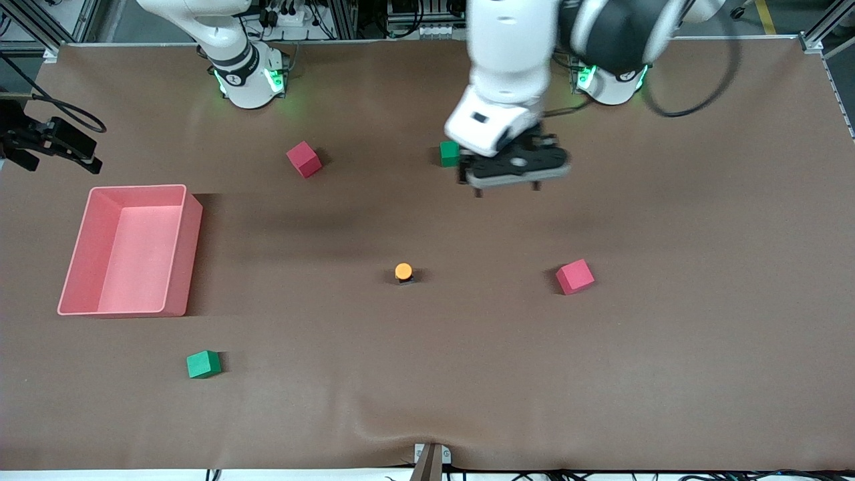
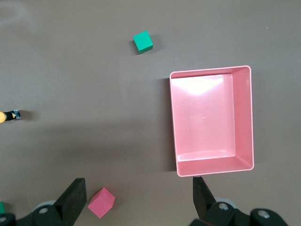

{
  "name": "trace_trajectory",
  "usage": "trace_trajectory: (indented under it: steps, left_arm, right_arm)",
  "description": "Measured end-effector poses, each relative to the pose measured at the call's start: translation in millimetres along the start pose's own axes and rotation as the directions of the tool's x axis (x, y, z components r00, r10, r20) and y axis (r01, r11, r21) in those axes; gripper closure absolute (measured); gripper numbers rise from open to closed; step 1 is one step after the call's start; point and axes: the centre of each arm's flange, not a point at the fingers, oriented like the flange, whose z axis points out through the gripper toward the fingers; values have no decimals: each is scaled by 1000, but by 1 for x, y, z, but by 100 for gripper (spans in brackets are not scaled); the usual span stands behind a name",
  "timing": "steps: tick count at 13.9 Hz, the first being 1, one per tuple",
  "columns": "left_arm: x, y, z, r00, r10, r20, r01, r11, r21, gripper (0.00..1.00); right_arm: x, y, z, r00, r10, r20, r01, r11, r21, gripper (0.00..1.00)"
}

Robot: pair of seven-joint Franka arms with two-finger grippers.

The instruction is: Place and upright button with both arms

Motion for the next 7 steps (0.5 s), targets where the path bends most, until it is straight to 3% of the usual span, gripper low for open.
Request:
trace_trajectory:
  steps: [7]
  left_arm:
    - [82, -184, 7, 988, 94, 123, -85, 993, -78, 0]
  right_arm:
    - [0, 0, 0, 1000, 1, 0, -1, 1000, 0, 0]
